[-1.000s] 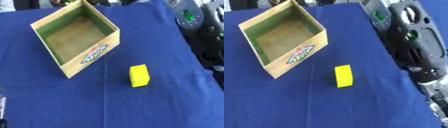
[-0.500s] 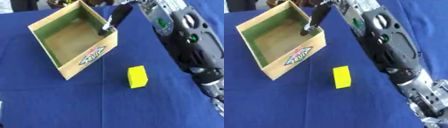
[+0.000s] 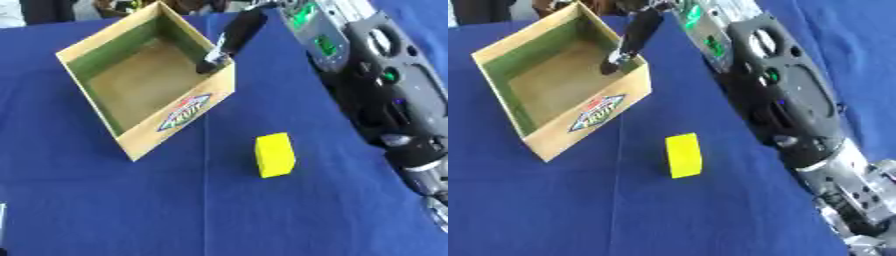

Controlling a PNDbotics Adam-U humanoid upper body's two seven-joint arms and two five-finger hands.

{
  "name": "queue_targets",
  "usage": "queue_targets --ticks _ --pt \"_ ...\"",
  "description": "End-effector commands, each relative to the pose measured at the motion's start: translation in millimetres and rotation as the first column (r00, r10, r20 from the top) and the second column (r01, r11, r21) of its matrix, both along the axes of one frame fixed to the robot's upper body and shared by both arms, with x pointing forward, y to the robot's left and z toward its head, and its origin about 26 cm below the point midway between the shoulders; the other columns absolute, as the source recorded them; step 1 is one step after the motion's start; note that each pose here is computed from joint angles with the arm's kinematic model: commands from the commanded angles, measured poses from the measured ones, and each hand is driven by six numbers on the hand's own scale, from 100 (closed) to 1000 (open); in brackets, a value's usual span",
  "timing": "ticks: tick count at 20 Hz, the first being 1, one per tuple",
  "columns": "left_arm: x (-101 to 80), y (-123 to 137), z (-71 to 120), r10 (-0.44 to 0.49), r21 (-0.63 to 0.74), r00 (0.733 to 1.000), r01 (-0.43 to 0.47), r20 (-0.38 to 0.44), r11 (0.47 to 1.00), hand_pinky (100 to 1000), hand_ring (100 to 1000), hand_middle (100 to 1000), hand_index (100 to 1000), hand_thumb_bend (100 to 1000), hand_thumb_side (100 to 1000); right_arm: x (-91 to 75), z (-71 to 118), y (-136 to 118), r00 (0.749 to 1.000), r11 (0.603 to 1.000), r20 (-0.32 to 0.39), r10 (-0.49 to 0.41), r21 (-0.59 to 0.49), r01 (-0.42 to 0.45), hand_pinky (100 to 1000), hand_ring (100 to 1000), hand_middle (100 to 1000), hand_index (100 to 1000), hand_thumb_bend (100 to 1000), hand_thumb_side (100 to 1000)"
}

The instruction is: Pick up objects on the table and place them in the box.

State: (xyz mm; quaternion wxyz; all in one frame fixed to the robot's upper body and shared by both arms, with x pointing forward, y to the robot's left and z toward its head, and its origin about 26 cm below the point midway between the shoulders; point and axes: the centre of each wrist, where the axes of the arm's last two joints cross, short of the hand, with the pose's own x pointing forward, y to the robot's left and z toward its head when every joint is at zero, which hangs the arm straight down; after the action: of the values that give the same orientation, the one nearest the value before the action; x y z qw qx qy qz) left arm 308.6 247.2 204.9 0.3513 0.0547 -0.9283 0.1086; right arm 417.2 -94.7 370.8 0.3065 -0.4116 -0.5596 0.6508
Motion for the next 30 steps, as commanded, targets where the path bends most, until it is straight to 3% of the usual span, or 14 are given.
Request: queue_targets --ticks 1,5,10,14,21,30 --pt "-3.1 1.5 5.7 -0.002 0.011 1.0 0.001 0.02 1.0 688 794 735 824 100 925 -14.3 26.2 -14.0 0.995 0.999 0.098 0.005 0.051 -0.01 867 857 792 952 773 650" --pt "-3.4 3.6 5.2 0.009 0.013 1.0 -0.009 0.018 1.0 688 795 735 824 100 925 -25.2 39.3 -36.7 0.994 0.997 0.105 0.008 0.078 -0.016 868 856 793 952 775 640" --pt "-3.7 5.2 4.9 0.016 0.018 1.0 -0.016 0.015 1.0 688 796 736 824 100 925 -34.1 42.9 -58.4 0.999 0.998 0.026 0.028 0.06 -0.029 870 860 797 952 777 614" --pt "-4.0 6.3 4.2 0.02 0.022 1.0 -0.021 0.011 1.0 688 797 736 824 100 924 -44.7 41.6 -70.1 0.999 0.998 0.011 0.043 0.035 -0.043 871 861 798 953 775 610" --pt "-4.3 8.2 4.1 0.029 0.029 1.0 -0.03 0.01 0.999 688 798 737 824 100 924 -59.7 31.9 -76.4 0.996 0.996 0.007 0.089 -0.023 -0.089 875 863 801 955 749 600" --pt "-4.7 9.5 3.4 0.036 0.032 0.999 -0.036 0.006 0.999 688 799 737 824 100 925 -63.2 19.6 -77.9 0.993 0.993 -0.012 0.118 -0.024 -0.118 876 860 798 952 727 613"
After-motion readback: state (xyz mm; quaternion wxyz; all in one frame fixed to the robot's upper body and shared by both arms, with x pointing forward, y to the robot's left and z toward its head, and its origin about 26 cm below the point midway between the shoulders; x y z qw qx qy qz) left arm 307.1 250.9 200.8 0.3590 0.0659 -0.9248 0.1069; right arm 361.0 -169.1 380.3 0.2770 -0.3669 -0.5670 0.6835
